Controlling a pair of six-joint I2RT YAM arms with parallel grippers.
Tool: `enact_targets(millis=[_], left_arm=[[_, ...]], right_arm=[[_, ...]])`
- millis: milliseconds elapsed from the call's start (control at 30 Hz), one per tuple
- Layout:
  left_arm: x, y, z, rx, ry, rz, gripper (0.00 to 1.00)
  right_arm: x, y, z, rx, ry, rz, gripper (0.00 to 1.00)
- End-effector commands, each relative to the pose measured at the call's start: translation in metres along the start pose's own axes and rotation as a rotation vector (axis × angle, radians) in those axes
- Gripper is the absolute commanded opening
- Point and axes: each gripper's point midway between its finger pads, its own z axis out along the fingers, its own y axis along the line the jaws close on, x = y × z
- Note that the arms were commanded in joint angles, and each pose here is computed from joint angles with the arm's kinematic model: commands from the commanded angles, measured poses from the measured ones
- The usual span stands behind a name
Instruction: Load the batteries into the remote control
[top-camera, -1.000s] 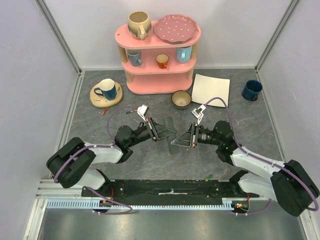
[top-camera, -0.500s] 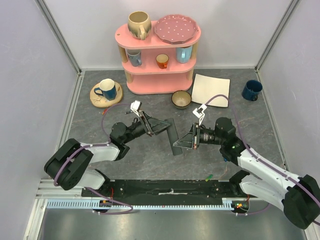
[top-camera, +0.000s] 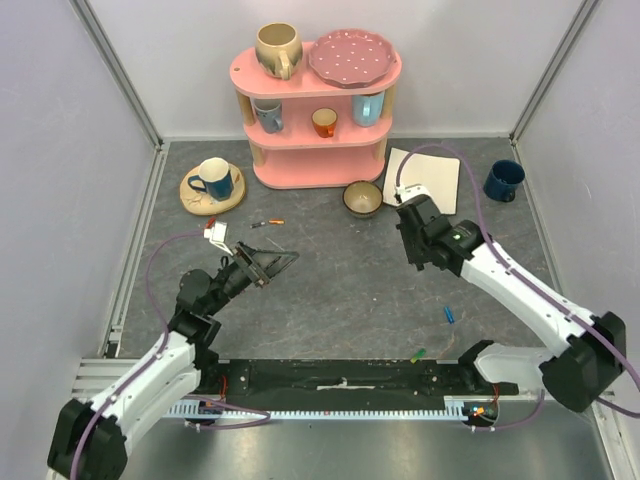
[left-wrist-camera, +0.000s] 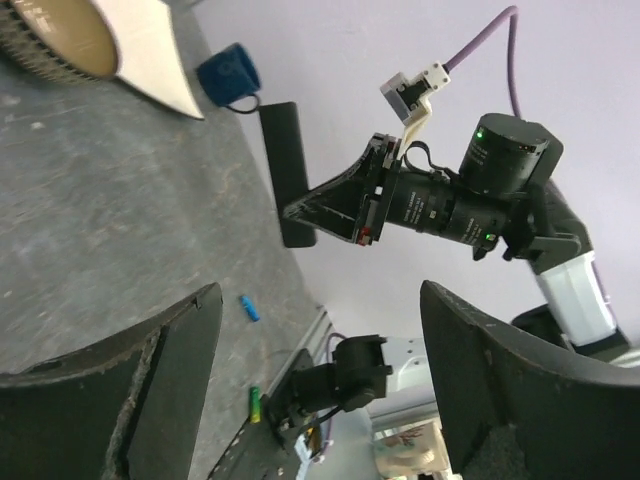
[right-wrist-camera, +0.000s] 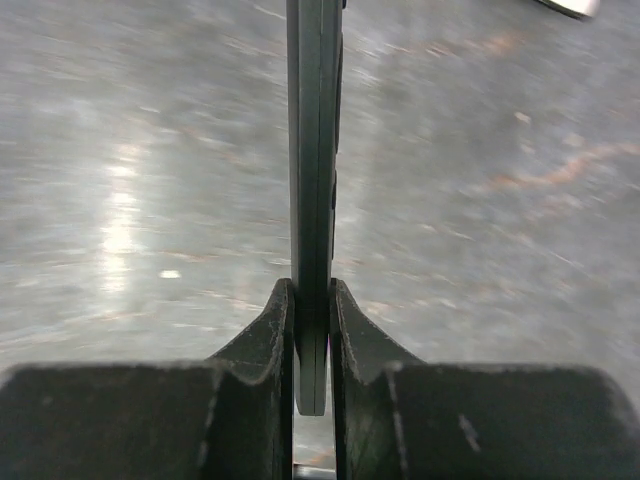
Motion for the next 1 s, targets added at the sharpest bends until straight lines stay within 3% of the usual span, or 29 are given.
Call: enact_targets(millis=[0, 267, 600, 967], left_arm=[[0.001, 0.033, -0.015, -0.168, -0.024, 0.067, 0.83], [0.008, 0.043, -0.020, -0.214, 0.010, 0.060, 0.76], [0.013, 0.041, -0.027, -0.218, 0.034, 0.074, 0.77], [0.014, 0.042, -0.030, -0.213, 0.020, 0.069, 0.83]], right_arm=[[0.010, -0.070, -0.007, 0.414, 0.050, -0.148, 0.00], [0.001, -0.075, 0.025, 0.628, 0.115, -0.243, 0.00], [0.032, -0.055, 0.097, 0.610, 0.231, -0.275, 0.00], [0.050, -0.044, 0.133, 0.561, 0.319, -0.316, 0.00]])
